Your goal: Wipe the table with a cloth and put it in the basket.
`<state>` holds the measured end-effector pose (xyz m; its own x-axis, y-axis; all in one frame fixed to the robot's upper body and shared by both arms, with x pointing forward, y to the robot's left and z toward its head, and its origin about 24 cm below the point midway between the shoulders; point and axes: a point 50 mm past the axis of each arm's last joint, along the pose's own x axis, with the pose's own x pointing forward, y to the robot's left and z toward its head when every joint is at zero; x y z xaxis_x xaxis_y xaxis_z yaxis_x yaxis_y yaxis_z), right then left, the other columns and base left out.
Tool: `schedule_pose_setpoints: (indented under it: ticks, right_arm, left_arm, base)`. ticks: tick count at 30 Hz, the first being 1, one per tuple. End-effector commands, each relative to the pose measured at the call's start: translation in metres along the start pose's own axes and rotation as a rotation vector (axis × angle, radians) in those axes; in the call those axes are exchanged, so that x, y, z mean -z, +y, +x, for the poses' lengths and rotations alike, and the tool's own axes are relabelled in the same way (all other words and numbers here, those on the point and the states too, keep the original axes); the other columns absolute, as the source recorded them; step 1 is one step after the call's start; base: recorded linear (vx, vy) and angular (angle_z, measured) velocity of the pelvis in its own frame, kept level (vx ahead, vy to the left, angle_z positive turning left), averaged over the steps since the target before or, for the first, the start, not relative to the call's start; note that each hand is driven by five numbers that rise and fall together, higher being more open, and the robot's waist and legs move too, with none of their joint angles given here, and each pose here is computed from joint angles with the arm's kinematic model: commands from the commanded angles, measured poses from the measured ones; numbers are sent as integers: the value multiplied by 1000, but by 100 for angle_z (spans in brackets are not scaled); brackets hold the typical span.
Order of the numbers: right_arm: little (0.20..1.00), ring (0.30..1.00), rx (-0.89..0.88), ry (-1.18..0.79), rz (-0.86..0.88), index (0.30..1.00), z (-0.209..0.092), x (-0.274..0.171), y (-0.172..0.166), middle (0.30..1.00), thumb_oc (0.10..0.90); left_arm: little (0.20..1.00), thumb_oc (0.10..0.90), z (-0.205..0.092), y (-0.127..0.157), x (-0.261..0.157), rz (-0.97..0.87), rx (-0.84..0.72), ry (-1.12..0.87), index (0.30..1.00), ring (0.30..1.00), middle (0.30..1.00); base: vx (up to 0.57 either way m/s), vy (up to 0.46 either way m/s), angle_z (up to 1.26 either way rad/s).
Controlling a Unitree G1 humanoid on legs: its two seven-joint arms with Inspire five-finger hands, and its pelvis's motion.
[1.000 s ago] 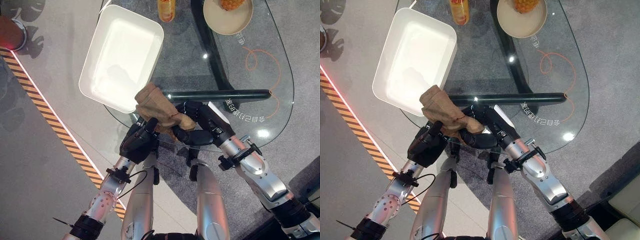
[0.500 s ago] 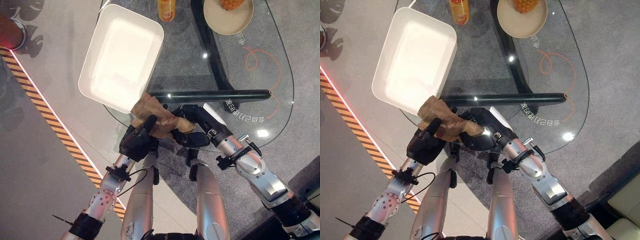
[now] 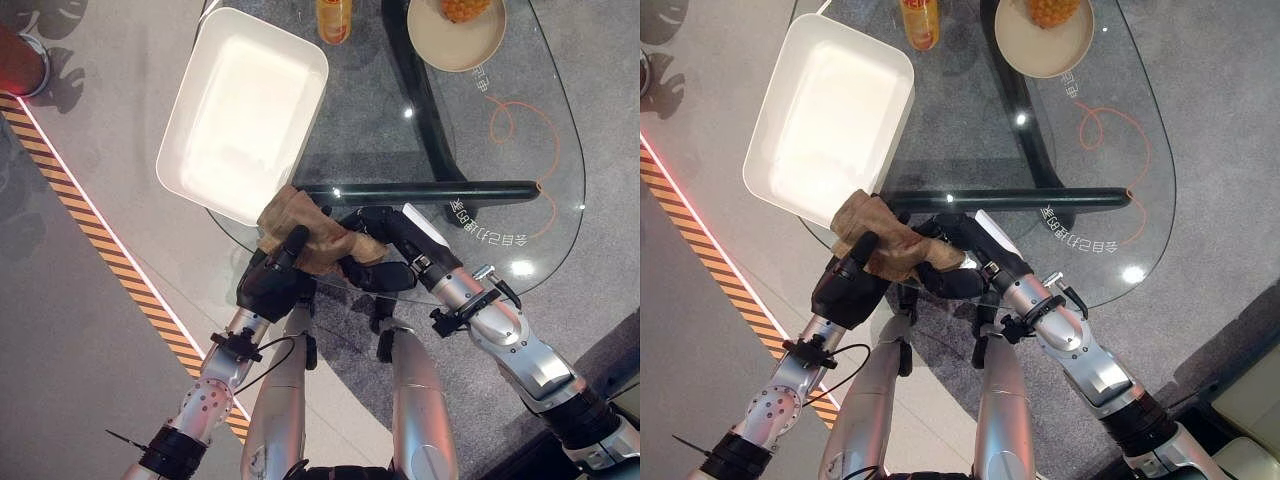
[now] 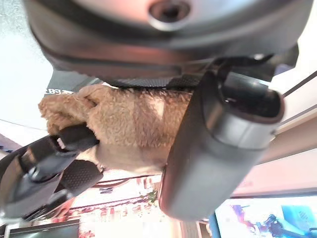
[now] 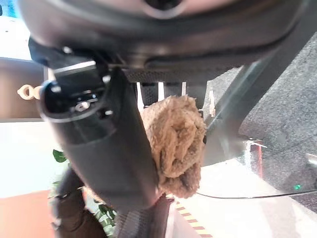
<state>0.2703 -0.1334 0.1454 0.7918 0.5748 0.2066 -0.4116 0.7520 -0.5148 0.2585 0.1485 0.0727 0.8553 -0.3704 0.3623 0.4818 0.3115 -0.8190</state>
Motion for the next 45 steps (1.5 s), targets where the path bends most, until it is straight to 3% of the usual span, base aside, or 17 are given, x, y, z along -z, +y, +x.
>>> schedule_pose_setpoints:
  ticks: [1, 18, 19, 20, 45]
  right_arm:
    - [200, 300, -55, -277, -16, 300, 5, -52, 8, 300, 100]
    - [203, 302, 1, -246, 26, 302, 4, -46, 3, 302, 103]
    - [793, 808, 8, -243, 26, 808, 4, -46, 3, 808, 693]
    - [900, 900, 18, -241, 27, 900, 4, -45, 3, 900, 800]
    - [900, 900, 351, -240, 15, 900, -14, -39, -29, 900, 800]
  left_arm:
    - [200, 100, 13, -47, -12, -51, 263, -124, 300, 300, 300]
    - [200, 100, 11, -42, -12, -50, 226, -147, 300, 300, 300]
    - [200, 100, 11, -41, -12, -50, 226, -147, 300, 300, 300]
    - [200, 100, 11, -41, -12, -50, 226, -147, 300, 300, 300]
    - [200, 100, 4, -38, -14, -51, 207, -184, 300, 300, 300]
  base:
    - [0, 0, 0]
    - [0, 0, 0]
    - [0, 0, 0]
    - [0, 0, 0]
    - [0, 0, 0]
